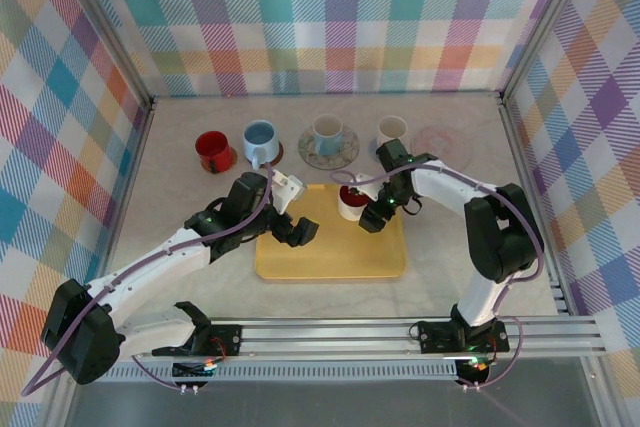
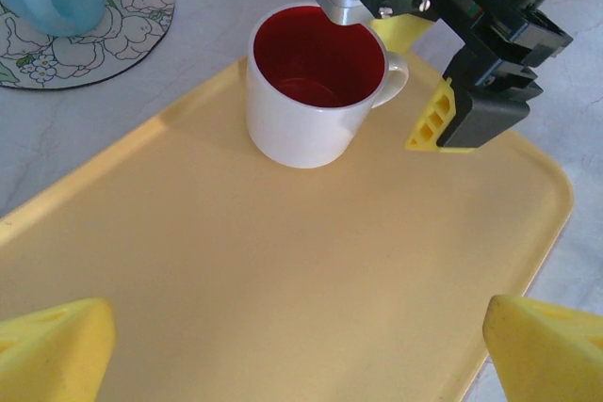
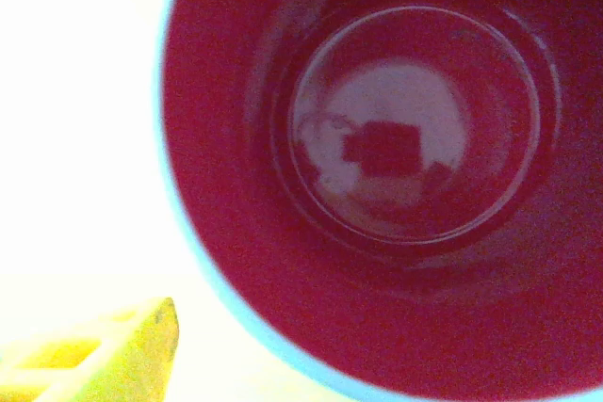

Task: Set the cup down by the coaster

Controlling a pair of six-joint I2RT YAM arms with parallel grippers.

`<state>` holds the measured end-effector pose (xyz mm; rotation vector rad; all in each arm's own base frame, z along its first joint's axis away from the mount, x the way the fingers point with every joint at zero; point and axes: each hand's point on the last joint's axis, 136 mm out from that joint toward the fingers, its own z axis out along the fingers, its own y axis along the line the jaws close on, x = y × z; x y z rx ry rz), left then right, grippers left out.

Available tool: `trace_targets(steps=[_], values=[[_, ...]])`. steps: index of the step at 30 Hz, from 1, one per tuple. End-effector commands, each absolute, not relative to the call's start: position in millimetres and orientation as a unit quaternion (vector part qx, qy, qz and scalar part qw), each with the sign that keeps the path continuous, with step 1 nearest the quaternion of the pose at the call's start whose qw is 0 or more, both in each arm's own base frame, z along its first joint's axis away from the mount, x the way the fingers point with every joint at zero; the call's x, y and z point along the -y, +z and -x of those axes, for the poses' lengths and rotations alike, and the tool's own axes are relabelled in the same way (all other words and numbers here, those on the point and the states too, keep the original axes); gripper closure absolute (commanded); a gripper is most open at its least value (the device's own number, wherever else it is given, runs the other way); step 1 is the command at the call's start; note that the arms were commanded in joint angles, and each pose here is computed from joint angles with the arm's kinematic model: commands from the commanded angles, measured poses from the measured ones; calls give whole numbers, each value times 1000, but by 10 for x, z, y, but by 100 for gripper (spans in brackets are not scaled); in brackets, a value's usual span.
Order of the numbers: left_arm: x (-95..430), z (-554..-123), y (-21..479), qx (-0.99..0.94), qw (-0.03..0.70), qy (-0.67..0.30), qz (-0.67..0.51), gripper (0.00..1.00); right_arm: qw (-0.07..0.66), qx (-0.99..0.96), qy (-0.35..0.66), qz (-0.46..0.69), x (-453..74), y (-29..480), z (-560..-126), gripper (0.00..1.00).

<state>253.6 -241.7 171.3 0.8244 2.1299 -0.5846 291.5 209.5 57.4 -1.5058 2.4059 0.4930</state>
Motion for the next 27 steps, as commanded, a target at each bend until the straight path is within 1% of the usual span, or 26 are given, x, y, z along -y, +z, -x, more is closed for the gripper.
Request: trace_targets(steps=[1,10,15,21,26,27], values=[[2459,-2502,1720,-831,383,-235,-328,0,140,-843,164,493,-2098,627,-2923,28],[2435,-2480,1673,-835,376,-231,-328,0,158,-858,109,476,-2056,501,-3115,34],[2417,-2480,1658,-837,376,-229,-325,0,165,-850,97,490,-2084,456,-3138,37],[2425,-2474,1642,-837,374,-231,-327,0,157,-849,80,498,-2080,382,-3149,44],[2431,-2483,1649,-836,376,-230,-326,0,161,-847,79,500,-2098,361,-3150,54],[2431,-2491,1648,-836,376,-229,-326,0,160,-847,79,501,-2100,348,-3143,55]])
